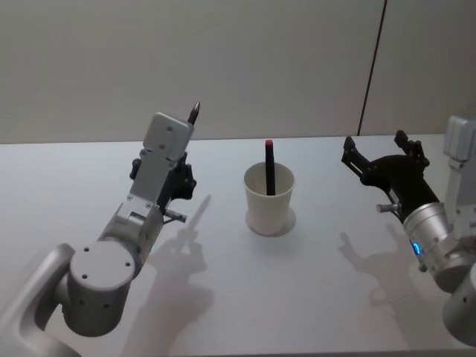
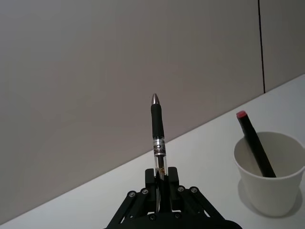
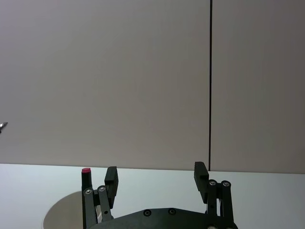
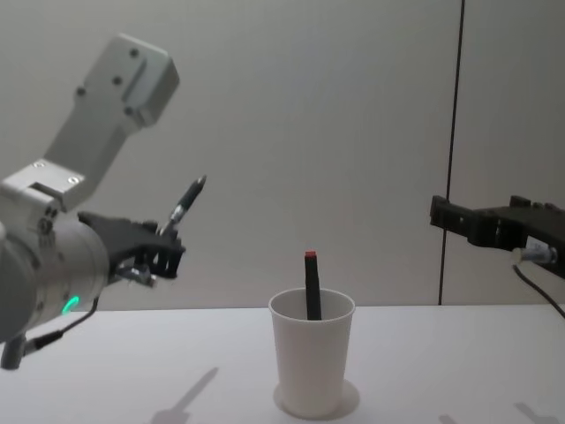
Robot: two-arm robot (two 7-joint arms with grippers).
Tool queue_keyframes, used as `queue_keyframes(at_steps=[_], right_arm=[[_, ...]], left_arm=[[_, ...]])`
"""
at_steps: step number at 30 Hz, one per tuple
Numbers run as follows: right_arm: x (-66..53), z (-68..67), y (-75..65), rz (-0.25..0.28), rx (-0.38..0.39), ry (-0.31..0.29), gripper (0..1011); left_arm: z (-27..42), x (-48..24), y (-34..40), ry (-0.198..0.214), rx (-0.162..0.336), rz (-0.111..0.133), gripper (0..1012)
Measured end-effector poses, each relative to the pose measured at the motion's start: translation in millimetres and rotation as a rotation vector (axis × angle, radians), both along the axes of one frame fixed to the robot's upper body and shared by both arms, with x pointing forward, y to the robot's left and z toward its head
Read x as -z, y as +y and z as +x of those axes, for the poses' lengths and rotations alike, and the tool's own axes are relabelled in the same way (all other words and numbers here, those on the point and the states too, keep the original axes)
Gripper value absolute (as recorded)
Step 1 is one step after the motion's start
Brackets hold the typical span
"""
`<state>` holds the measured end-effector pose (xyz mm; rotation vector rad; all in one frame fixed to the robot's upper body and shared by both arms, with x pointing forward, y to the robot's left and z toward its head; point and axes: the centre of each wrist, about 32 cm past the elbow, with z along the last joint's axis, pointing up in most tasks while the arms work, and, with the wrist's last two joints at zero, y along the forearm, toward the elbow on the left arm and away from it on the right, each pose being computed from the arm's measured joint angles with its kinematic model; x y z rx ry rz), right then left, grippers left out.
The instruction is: Place the pen into the pen holder.
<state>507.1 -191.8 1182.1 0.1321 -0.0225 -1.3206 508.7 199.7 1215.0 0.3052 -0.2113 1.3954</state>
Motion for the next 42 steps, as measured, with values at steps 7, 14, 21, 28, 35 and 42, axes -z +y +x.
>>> queue_keyframes(at_steps=[7,14,21,28,35,42], right_arm=[[0.0,0.0,0.0,0.000,0.000,0.000,1002],[0.0,0.0,0.0,0.000,0.000,0.000,1002],[0.0,0.0,0.0,0.000,0.000,0.000,1002],[-0.6,-0.5,-1.0,0.005,-0.021,-0.004,1002],[-3.6,-1.4,-3.5,0.020,-0.080,-0.014,1002],[-9.0,-2.6,-6.5,0.042,-0.164,-0.031,1002]], left_arm=[[-1.5,-1.6,5.9,-0.100,0.071,-0.030,168],[-0.5,-1.5,11.5,-0.190,0.163,-0.065,168],[3.7,0.2,17.5,-0.263,0.267,-0.099,168],[10.5,3.7,23.9,-0.327,0.386,-0.136,168],[18.0,8.0,29.0,-0.373,0.494,-0.169,168],[26.9,13.3,33.5,-0.410,0.602,-0.204,168]])
